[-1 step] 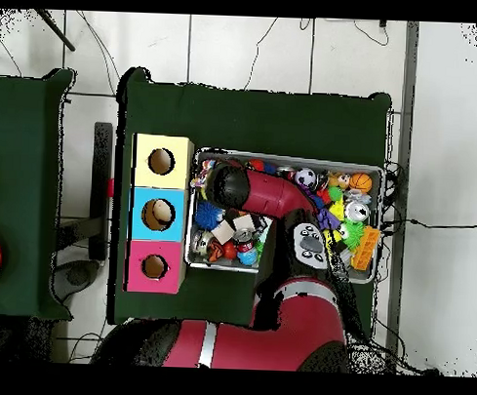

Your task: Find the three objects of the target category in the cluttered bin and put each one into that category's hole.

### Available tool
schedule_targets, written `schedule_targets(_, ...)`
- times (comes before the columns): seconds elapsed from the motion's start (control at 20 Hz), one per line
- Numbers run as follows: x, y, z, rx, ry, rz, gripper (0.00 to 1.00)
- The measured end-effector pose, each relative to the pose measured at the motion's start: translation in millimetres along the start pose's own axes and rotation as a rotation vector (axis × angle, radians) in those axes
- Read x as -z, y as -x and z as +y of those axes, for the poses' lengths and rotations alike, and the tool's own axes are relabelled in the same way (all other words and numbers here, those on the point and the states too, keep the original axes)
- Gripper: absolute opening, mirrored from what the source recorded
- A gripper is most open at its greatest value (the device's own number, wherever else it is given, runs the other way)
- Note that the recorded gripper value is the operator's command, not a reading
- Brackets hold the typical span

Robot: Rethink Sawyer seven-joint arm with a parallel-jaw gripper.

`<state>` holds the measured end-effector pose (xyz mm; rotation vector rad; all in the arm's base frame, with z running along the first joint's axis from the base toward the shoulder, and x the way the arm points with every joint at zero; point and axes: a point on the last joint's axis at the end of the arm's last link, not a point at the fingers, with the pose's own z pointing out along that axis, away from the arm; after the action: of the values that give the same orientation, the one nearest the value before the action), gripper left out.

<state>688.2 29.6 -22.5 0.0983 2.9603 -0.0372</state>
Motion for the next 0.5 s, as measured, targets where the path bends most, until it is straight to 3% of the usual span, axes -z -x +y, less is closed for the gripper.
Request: schedule_targets(0.5, -1.5, 2.3, -2.0, 0.000, -0.006, -0.013, 0.00)
